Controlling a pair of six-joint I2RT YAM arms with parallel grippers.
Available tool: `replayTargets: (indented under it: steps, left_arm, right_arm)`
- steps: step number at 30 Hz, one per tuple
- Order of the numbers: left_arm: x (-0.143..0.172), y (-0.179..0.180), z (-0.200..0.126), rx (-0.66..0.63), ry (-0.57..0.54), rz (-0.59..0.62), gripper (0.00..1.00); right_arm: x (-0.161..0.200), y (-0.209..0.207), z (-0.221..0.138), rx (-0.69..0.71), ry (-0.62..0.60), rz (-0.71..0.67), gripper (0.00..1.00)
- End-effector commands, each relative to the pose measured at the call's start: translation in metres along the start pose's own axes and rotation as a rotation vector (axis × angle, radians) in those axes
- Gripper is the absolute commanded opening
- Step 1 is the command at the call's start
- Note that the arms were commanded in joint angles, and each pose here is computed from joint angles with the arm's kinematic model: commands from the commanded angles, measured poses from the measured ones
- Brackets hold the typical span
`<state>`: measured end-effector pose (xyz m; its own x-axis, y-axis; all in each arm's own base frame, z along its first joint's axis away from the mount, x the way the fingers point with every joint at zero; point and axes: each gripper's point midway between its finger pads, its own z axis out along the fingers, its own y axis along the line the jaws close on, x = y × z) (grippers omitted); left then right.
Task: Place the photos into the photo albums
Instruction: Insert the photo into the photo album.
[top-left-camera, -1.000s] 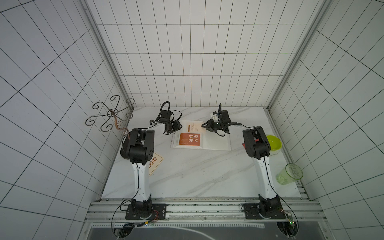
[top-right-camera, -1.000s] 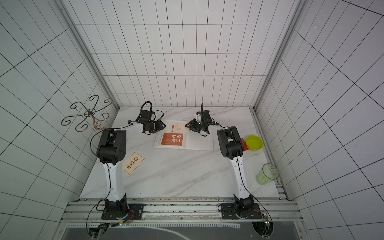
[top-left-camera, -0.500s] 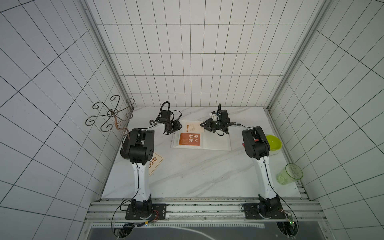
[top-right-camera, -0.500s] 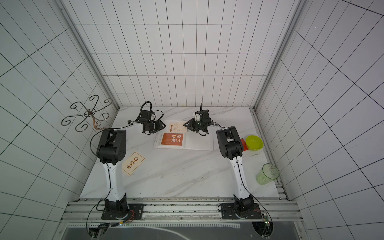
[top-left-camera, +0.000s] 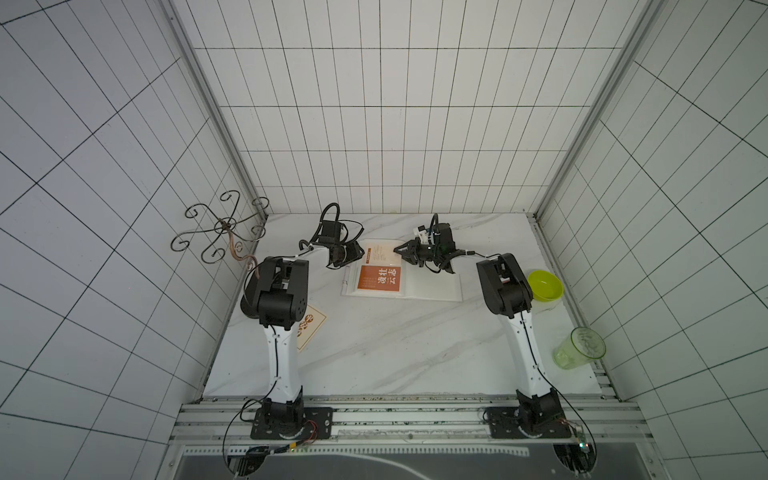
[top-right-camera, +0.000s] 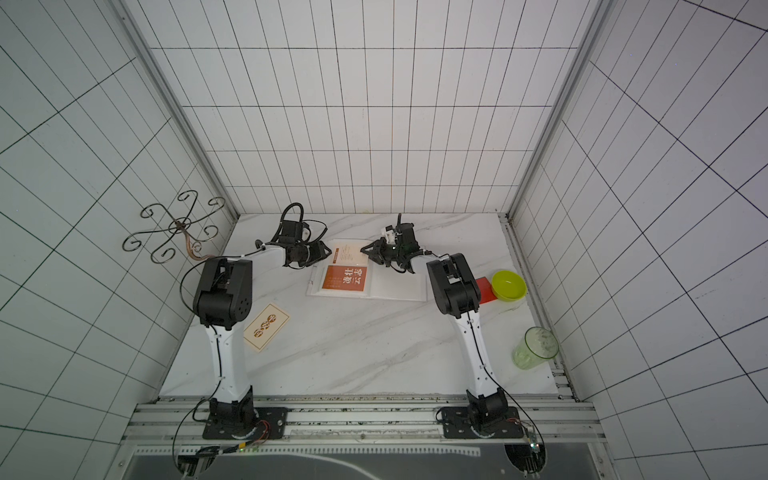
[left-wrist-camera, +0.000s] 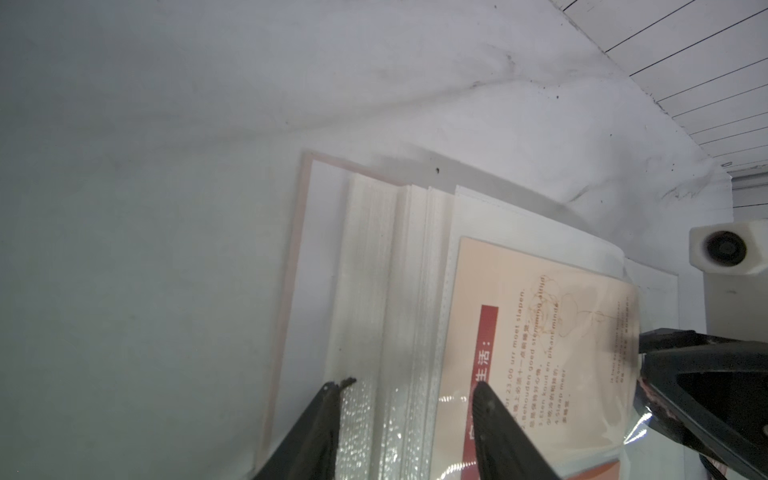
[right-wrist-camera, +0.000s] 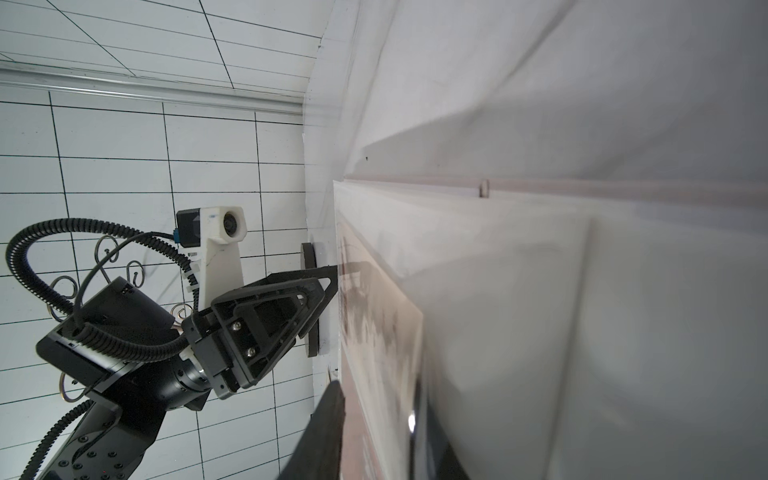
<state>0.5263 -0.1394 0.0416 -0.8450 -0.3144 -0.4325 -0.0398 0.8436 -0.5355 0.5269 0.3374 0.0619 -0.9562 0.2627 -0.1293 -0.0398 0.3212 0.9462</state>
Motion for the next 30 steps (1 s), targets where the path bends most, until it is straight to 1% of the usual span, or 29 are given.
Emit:
replayTargets:
  steps: [1, 5, 10, 14, 20, 24, 28, 30]
  left_arm:
    - [0.035, 0.020, 0.011, -0.050, 0.103, -0.053, 0.53]
    - [0.033, 0.019, 0.009, -0.047, 0.097, -0.053, 0.52]
    - [0.026, 0.014, 0.003, -0.041, 0.077, -0.047, 0.53]
    - [0.019, 0.008, -0.006, -0.034, 0.053, -0.038, 0.53]
    - [0.009, -0.001, -0.022, -0.020, 0.012, -0.032, 0.53]
    - [0.003, -0.005, -0.035, -0.021, -0.025, -0.025, 0.53]
    - [0.005, -0.009, -0.053, -0.023, -0.047, -0.012, 0.53]
    - [0.009, -0.012, -0.062, -0.018, -0.055, -0.006, 0.53]
  right_arm:
    - [-0.001, 0.017, 0.005, -0.049, 0.018, -0.021, 0.28]
    - [-0.007, 0.019, -0.006, -0.026, -0.014, -0.028, 0.32]
    - [-0.022, 0.010, -0.036, 0.099, -0.087, -0.048, 0.38]
    - [-0.025, 0.003, -0.062, 0.180, -0.121, -0.056, 0.41]
    - [-0.017, -0.008, -0.086, 0.254, -0.111, -0.033, 0.44]
    - [-0.011, -0.010, -0.099, 0.299, -0.102, -0.068, 0.44]
    - [-0.006, -0.014, -0.120, 0.405, -0.111, -0.118, 0.44]
    - [-0.004, -0.018, -0.133, 0.484, -0.120, -0.153, 0.45]
